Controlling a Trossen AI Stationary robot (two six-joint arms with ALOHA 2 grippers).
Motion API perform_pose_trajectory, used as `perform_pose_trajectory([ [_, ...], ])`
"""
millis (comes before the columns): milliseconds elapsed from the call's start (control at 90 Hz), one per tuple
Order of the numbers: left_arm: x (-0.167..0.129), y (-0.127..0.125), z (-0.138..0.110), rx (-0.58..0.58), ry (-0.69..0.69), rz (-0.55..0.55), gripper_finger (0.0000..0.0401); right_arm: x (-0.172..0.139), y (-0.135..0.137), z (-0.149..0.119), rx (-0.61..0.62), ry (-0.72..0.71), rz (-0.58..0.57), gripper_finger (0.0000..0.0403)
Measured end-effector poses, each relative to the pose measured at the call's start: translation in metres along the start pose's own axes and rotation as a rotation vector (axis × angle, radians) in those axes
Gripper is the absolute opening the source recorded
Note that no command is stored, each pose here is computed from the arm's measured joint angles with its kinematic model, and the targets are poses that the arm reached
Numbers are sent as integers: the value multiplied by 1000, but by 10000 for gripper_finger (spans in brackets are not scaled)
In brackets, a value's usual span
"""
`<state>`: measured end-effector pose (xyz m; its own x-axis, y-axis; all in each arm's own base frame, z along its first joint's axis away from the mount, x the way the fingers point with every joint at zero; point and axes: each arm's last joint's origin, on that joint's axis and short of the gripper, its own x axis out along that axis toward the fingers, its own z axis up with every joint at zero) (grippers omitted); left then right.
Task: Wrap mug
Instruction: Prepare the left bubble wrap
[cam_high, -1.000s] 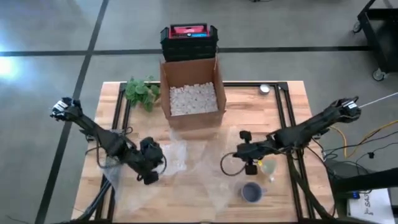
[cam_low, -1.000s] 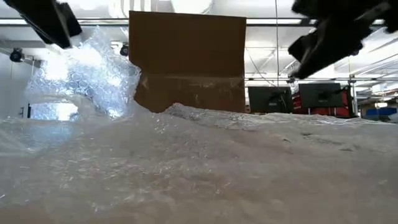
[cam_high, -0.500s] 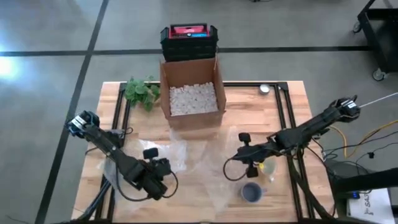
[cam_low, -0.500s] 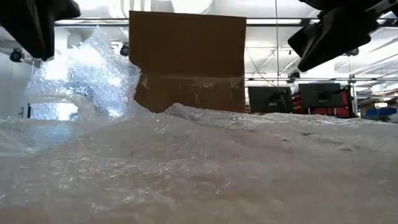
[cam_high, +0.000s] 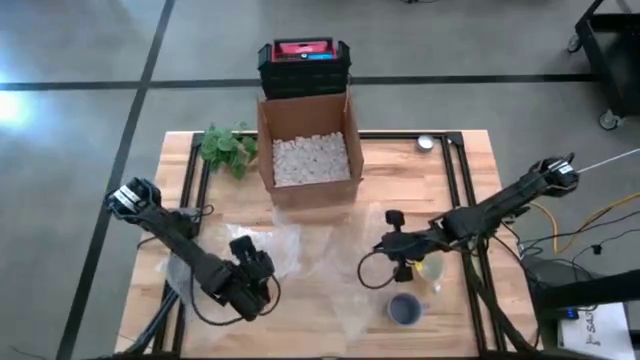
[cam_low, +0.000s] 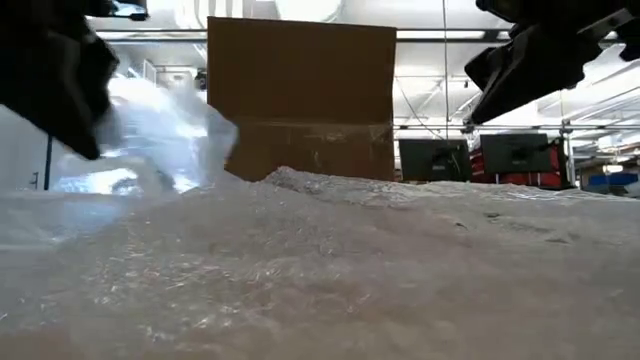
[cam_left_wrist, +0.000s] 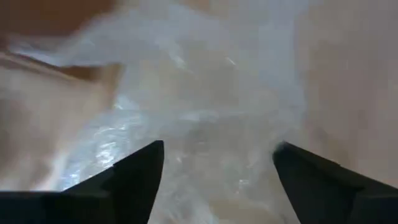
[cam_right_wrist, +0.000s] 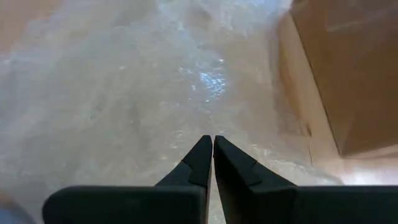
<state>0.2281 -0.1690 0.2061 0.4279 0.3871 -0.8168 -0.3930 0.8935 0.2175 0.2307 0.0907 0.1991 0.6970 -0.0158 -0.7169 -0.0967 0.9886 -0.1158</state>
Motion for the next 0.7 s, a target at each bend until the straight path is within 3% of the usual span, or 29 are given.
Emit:
perform_pose_trajectory([
  [89, 1, 1, 5, -5, 1, -6, 210, 0, 0, 2, 18, -17, -1, 2],
  [211, -10, 5, 16, 29, -17, 12, 54, 0, 1, 11, 27, -114, -1, 2],
  [256, -15, 8, 20, 51, -29, 33, 23, 4, 3, 16, 11, -155, 0, 2],
  [411, -34, 24, 43, 86, -74, 134, 5, 25, 10, 28, -55, -283, 5, 2],
  [511, -40, 33, 61, 117, -84, 132, 2, 48, 14, 35, -107, -317, -13, 2],
  [700, -48, 41, 87, 214, -117, 110, 0, 74, 8, 75, -108, -318, -131, 3],
])
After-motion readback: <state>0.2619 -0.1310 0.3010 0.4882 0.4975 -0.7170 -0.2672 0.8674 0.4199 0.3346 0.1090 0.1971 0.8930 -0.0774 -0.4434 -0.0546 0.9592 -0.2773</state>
